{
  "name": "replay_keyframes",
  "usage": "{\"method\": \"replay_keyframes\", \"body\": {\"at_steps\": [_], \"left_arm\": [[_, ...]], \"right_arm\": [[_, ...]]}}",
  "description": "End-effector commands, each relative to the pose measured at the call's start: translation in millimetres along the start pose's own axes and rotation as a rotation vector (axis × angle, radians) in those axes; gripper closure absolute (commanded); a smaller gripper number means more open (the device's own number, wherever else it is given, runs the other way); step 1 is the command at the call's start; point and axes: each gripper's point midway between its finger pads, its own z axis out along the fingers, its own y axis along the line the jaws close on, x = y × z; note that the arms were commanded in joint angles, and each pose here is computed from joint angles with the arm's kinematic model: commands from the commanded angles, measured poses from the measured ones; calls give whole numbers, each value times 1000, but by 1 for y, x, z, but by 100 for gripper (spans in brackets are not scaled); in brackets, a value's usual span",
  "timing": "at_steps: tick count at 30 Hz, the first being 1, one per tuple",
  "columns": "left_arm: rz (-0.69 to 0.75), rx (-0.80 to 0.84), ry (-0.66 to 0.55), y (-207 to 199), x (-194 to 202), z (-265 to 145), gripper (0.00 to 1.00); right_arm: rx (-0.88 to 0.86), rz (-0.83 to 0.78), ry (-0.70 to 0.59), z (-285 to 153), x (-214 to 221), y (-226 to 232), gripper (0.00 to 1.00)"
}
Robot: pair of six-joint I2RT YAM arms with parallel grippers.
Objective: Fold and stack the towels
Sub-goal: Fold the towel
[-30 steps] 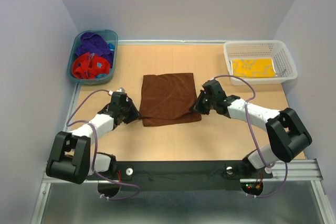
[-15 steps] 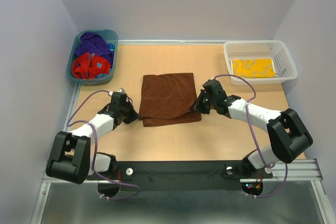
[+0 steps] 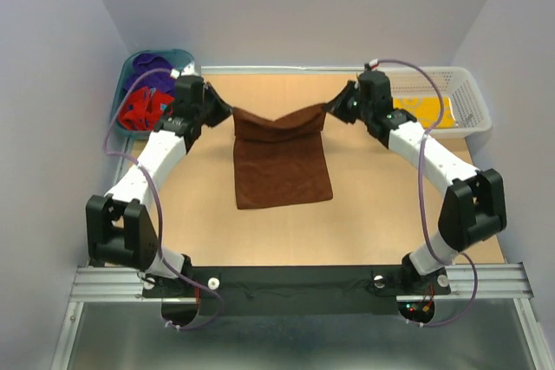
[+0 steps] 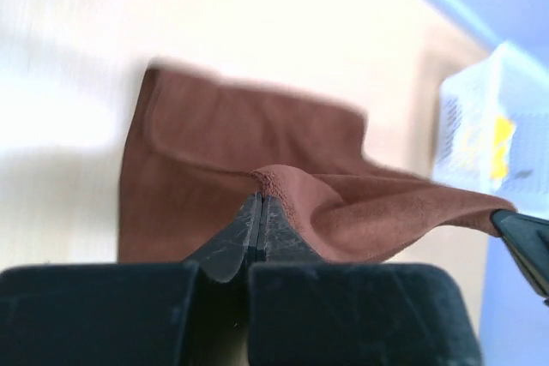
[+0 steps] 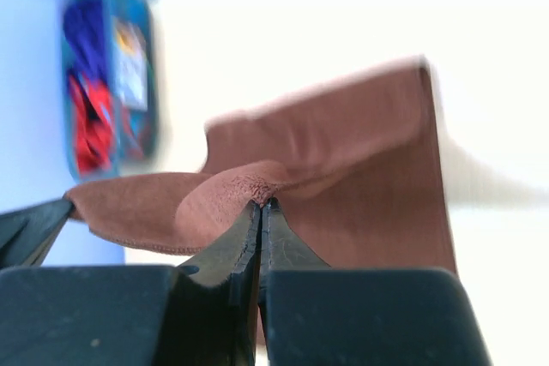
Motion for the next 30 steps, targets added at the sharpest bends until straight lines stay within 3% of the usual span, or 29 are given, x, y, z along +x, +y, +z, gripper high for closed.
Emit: {"method": "replay_keyframes", "body": {"at_steps": [1, 6, 17, 23, 30], "left_arm": [[19, 26, -63, -22, -49, 17, 100], [20, 111, -152, -58, -107, 35, 100], [54, 264, -327, -94, -199, 67, 100], [76, 279, -385, -92, -221, 76, 100], [65, 251, -354, -74, -206, 84, 100]], "right_arm": [[-39, -43, -95, 23, -60, 13, 100], [-100, -116, -209, 44, -128, 44, 100], [-200, -234, -359, 103, -209, 68, 99], [-255, -254, -362, 127, -211, 73, 100], [-230, -259, -317, 137, -192, 55, 99]]}}
